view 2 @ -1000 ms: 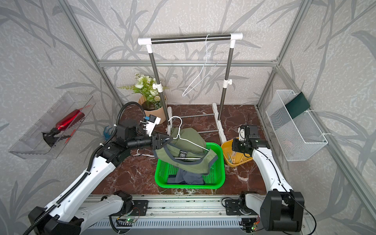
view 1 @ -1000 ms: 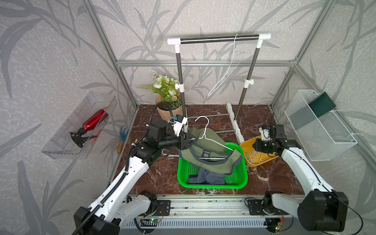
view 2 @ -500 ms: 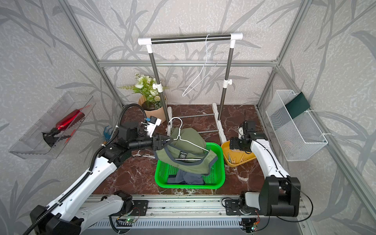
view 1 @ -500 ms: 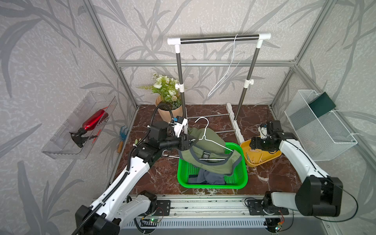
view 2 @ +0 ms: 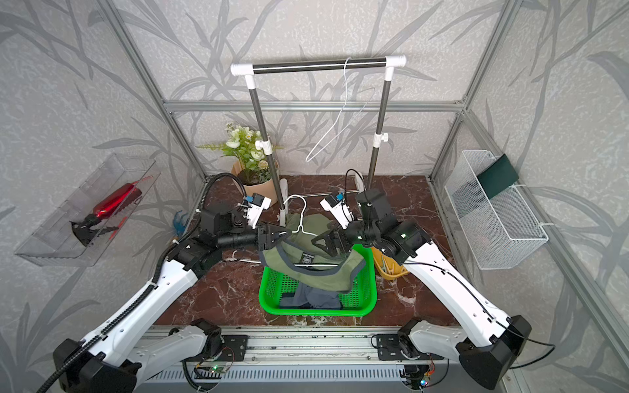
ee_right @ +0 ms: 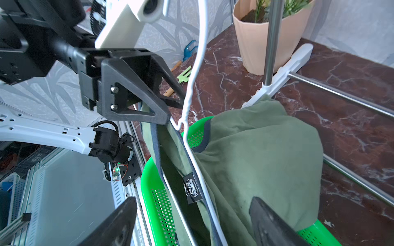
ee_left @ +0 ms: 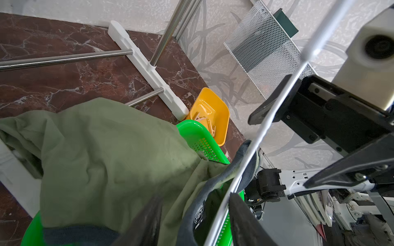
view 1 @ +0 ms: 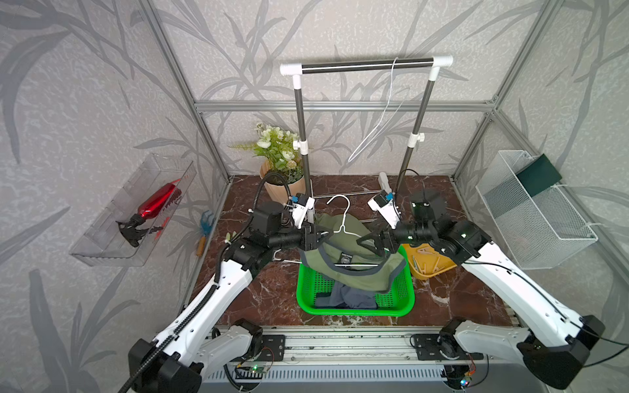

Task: Remove the clothespins securing tank tops to the hanger
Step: Remove the tank top from the hanger.

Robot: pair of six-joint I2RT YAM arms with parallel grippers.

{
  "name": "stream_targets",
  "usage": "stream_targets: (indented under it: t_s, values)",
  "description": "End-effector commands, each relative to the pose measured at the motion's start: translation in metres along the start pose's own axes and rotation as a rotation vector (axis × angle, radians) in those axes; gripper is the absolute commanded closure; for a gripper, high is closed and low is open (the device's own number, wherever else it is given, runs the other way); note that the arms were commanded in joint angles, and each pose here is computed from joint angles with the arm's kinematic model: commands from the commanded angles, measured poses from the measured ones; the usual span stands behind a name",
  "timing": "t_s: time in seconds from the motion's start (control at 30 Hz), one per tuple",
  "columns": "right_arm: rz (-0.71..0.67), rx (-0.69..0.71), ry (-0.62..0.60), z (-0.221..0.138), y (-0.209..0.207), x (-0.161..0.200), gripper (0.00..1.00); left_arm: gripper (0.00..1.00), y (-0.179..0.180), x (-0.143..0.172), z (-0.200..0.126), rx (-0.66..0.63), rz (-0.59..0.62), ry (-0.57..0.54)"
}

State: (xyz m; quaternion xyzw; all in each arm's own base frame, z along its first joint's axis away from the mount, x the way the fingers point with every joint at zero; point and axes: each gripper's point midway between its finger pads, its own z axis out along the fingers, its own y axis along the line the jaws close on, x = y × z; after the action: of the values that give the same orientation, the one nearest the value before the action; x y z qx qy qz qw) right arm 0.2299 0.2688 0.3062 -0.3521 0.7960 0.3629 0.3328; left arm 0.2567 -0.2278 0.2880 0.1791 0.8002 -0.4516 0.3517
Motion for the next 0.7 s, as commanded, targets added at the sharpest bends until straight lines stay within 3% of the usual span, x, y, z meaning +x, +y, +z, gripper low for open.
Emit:
stream_targets:
  t_s: [0.0, 0.13, 0.27, 0.67]
  values:
    - [-0.024, -0.025, 0.022, 0.001, 0.005, 0.008, 0.16, 1.0, -0.009, -0.007, -0.003, 0.026, 0.021, -0.026]
    - [-0.011, 0.024, 0.052, 0.0, -0.004, 0.03, 0.23, 1.0, -0.008, -0.009, -0.006, 0.004, 0.032, -0.027]
    - [0.026, 0.074, 0.072, -0.004, -0.013, 0.059, 0.36, 1.0, -0.007, -0.012, -0.011, -0.031, 0.049, -0.038]
    - [0.177, 0.172, 0.021, -0.031, -0.037, 0.104, 0.58, 1.0, 0.003, -0.012, -0.024, -0.13, 0.066, -0.046]
